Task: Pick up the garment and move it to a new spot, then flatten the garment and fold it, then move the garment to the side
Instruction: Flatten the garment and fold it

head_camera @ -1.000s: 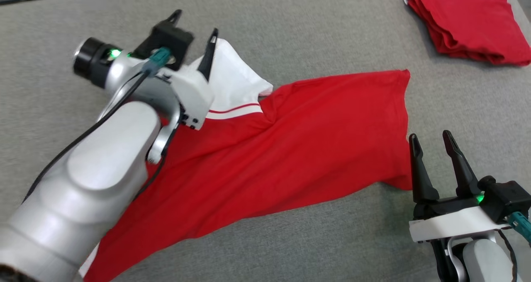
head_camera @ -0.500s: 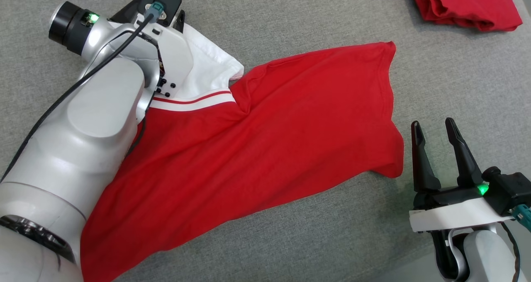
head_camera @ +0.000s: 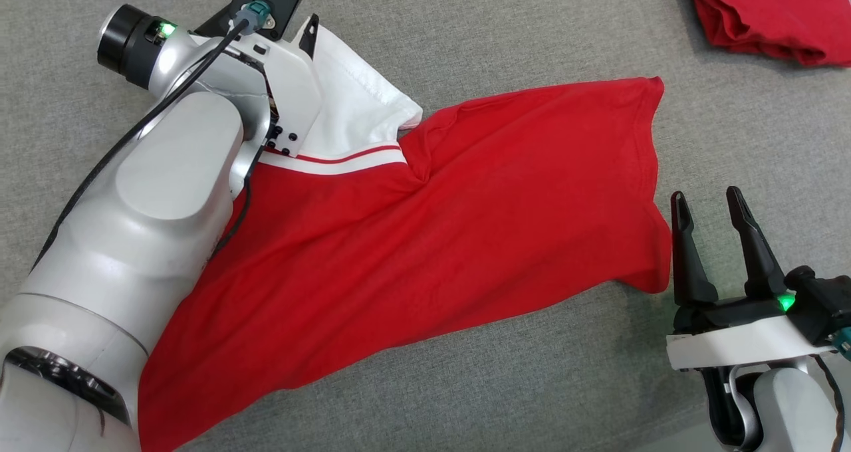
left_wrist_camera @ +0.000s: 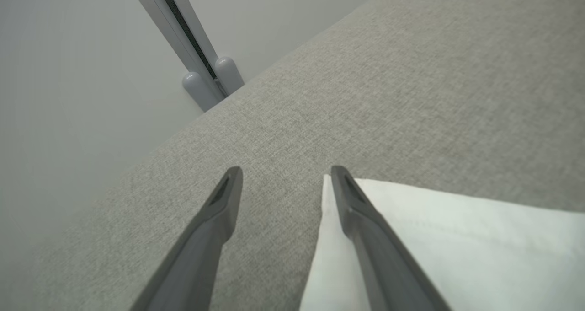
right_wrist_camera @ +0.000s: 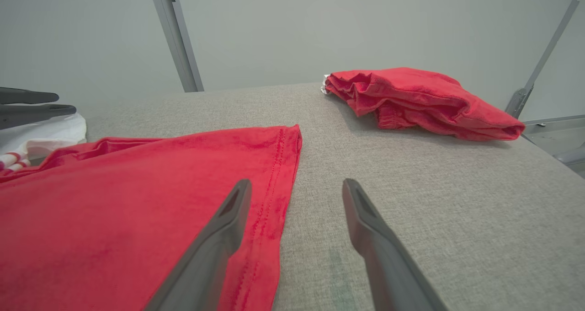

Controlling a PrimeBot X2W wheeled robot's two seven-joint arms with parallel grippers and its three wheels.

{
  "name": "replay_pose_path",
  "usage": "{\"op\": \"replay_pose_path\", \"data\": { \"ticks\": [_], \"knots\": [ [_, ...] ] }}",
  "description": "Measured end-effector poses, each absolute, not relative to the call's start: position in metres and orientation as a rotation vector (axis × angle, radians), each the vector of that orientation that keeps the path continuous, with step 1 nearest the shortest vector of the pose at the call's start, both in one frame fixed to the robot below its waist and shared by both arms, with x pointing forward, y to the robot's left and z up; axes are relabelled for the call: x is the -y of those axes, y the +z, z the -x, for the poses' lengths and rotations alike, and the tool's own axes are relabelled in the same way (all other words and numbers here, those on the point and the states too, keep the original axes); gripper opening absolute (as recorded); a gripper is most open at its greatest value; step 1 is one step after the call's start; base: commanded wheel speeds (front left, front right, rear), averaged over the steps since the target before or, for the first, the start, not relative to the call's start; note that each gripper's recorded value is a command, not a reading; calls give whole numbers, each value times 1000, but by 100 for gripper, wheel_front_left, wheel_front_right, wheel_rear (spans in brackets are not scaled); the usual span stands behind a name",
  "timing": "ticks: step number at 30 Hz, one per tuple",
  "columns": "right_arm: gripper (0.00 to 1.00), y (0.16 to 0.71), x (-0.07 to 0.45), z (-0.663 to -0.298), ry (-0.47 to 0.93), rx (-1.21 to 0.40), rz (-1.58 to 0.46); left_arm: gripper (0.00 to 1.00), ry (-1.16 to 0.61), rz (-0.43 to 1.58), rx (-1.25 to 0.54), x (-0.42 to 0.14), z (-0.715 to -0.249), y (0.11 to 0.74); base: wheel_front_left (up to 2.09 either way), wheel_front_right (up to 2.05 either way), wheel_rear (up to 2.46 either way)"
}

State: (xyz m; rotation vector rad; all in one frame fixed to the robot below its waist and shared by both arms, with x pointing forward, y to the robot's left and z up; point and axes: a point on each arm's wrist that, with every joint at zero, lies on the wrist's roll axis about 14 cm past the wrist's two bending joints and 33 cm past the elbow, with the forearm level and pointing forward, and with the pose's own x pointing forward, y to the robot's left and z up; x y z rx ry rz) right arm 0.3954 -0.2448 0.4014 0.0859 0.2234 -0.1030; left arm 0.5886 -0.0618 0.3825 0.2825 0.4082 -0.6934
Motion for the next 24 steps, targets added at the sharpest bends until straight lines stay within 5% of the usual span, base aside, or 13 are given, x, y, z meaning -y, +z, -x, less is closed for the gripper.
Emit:
{"op": "replay_pose_path", "data": {
  "ticks": [5, 12, 17, 18, 19, 24],
  "knots": [
    [100, 403, 243, -397, -93, -219, -84, 88, -709, -287, -460, 61, -578, 373, 0, 0, 0],
    [100, 404, 244, -394, -93, -219, -79, 36, -764, -309, -518, 70, -563, 364, 0, 0, 0],
    [100, 406, 244, -390, -101, -218, -83, 32, -789, -365, -544, 72, -563, 360, 0, 0, 0],
    [100, 407, 244, -390, -104, -218, -85, 21, -796, -377, -549, 73, -562, 359, 0, 0, 0],
    [100, 407, 244, -389, -106, -218, -85, 0, -803, -388, -550, 74, -562, 359, 0, 0, 0],
    [100, 412, 248, -386, -118, -207, -85, 0, -818, -403, -471, 77, -566, 372, 0, 0, 0]
  ]
}}
